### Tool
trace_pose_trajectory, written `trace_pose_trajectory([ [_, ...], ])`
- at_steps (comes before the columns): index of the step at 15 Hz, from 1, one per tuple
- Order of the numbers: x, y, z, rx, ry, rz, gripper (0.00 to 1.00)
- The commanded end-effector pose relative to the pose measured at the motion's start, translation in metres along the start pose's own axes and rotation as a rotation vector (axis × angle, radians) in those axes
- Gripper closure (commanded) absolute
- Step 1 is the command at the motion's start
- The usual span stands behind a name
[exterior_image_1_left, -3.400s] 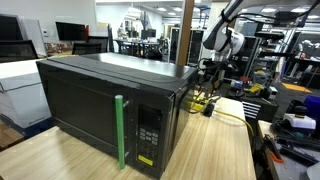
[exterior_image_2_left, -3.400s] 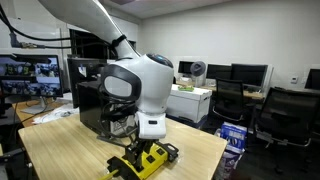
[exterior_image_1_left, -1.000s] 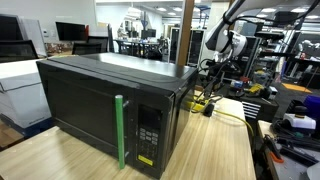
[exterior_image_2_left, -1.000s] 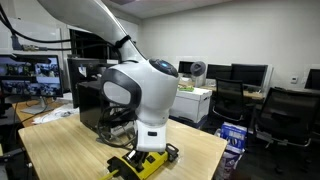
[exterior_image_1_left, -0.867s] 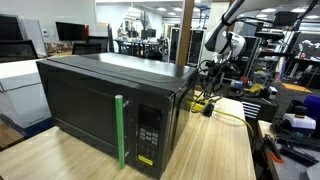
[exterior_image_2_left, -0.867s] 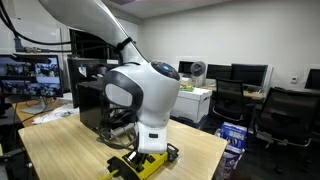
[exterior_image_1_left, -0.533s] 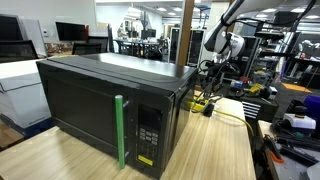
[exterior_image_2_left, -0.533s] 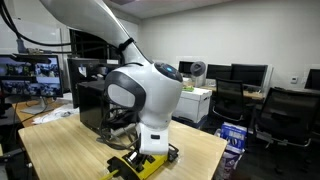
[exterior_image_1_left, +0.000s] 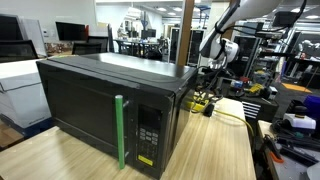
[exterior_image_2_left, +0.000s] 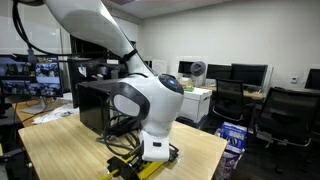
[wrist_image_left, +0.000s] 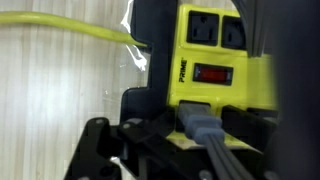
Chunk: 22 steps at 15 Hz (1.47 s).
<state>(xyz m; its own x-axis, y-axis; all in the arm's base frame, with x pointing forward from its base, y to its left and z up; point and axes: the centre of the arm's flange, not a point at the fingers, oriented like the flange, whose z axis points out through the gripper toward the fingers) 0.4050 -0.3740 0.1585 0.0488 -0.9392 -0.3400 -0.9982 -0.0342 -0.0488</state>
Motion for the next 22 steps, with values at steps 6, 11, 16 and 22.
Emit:
trace_pose_trajectory([
  [6,0.003,-0.016,0.01,-0.038,0.011,-0.043,0.0],
  [11,-0.016,-0.022,-0.025,-0.106,0.039,-0.105,0.0],
  [16,-0.037,-0.031,-0.059,-0.178,0.078,-0.171,0.0],
  [22,-0.062,-0.048,-0.104,-0.286,0.17,-0.33,0.0],
])
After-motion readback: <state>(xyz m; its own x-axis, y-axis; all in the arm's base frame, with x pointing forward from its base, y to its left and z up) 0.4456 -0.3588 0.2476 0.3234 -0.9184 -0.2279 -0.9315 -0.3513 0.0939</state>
